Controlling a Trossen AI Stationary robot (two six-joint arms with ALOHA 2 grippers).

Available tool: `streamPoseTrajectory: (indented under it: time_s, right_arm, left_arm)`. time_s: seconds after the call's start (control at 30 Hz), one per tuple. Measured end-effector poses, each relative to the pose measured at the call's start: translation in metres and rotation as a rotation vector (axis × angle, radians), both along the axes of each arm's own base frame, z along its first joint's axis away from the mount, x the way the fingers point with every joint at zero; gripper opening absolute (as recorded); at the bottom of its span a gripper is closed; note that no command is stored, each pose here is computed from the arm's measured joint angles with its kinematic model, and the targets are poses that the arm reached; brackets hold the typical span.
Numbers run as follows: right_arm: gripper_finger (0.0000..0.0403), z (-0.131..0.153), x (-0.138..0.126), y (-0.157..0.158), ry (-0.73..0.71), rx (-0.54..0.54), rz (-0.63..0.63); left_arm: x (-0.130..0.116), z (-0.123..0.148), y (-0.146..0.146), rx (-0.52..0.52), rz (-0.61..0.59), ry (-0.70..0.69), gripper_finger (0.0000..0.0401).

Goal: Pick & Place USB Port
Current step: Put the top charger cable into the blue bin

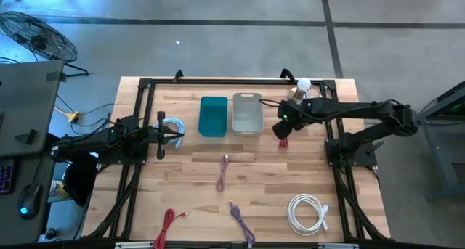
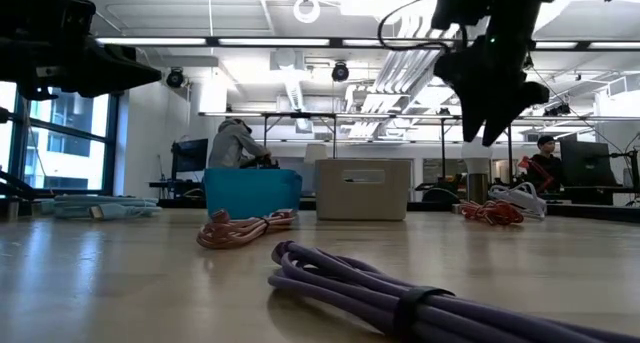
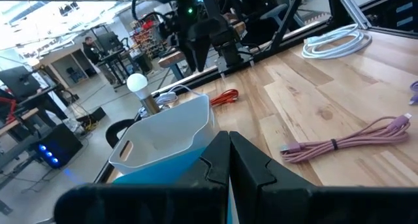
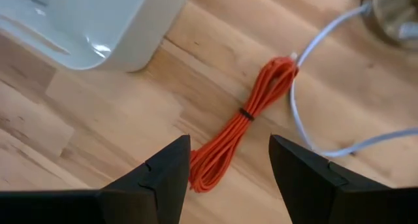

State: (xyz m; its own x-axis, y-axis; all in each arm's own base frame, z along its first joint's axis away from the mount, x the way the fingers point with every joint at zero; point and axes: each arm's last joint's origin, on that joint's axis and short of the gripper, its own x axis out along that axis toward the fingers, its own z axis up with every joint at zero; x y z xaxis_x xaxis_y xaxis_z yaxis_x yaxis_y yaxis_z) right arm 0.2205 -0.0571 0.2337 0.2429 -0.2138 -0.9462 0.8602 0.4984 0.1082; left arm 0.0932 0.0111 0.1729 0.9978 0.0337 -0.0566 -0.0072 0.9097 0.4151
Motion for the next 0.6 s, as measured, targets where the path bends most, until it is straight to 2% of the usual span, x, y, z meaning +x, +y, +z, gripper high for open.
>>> streamPoseTrajectory:
  time_s: [0.27,0.6]
  right_arm:
    - [0.0204,-0.013,0.006,-0.007,0.023,0.122,-0.073]
    - [0.0204,-0.023,0.008,-0.018,0.058,0.154,-0.117]
  left_arm:
    - [0.0,0.0,0.0,-0.008,0.0,0.0,0.0]
    - [0.0,0.0,0.0,0.006,0.0,0.001,0.0]
